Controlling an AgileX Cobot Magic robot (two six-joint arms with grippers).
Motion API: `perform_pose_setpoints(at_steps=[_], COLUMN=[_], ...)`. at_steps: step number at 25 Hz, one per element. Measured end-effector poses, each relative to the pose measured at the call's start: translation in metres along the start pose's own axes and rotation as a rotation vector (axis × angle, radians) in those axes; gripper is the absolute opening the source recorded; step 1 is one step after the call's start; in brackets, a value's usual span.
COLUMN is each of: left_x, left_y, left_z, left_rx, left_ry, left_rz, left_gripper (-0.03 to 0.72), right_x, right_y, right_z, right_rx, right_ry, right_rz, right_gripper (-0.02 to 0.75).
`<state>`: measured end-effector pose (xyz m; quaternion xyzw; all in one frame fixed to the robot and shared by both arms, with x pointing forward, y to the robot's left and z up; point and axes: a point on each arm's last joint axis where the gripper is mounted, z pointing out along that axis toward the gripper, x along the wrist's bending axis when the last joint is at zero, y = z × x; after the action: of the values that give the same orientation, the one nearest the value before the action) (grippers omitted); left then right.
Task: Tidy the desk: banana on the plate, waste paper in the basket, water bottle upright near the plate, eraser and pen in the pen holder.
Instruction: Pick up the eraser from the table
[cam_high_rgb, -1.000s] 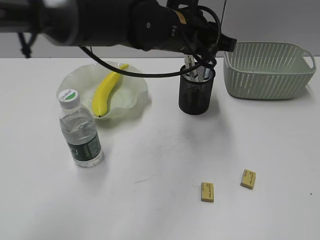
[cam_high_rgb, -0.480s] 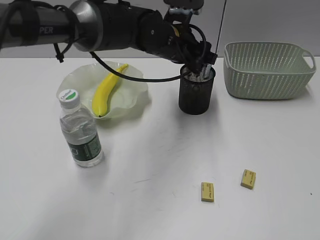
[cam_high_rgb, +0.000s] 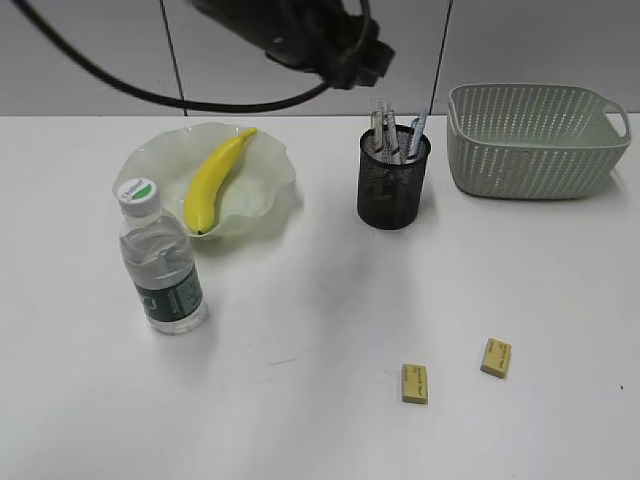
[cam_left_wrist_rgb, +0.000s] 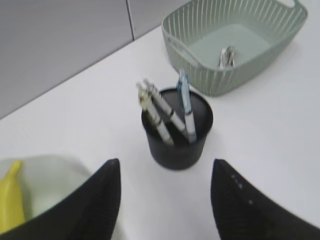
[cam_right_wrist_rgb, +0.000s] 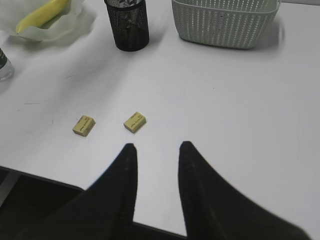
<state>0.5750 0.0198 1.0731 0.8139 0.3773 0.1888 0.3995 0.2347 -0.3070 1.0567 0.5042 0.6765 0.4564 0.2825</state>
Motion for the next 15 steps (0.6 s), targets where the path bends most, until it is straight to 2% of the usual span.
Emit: perform_pose_setpoints(at_steps=[4, 8, 10, 12, 15], left_x=[0.002, 0.004, 0.005, 0.006, 0.008], left_y=[-0.053, -0.122, -0.152, -0.176, -0.210], left_z=[-0.075, -0.166, -0.200, -0.244, -0.285], left_rx=[0.035, 0.094, 0.120, 0.052, 0.008], left_ry=[0.017, 0.040, 0.053, 0.069, 0.088], left_rz=[0.041, 0.076, 0.045, -0.026, -0.105], left_gripper=[0.423, 0.419, 0.419, 0.418, 0.418], right_x=[0.000, 0.000, 0.000, 0.000, 0.000], right_y=[0.000, 0.000, 0.000, 0.000, 0.000], right_z=[0.000, 0.000, 0.000, 0.000, 0.000], right_rx=[0.000, 0.000, 0.000, 0.000, 0.000], right_ry=[0.000, 0.000, 0.000, 0.000, 0.000], right_rz=[0.000, 0.000, 0.000, 0.000, 0.000], right_gripper=[0.236, 0.236, 0.236, 0.236, 0.236])
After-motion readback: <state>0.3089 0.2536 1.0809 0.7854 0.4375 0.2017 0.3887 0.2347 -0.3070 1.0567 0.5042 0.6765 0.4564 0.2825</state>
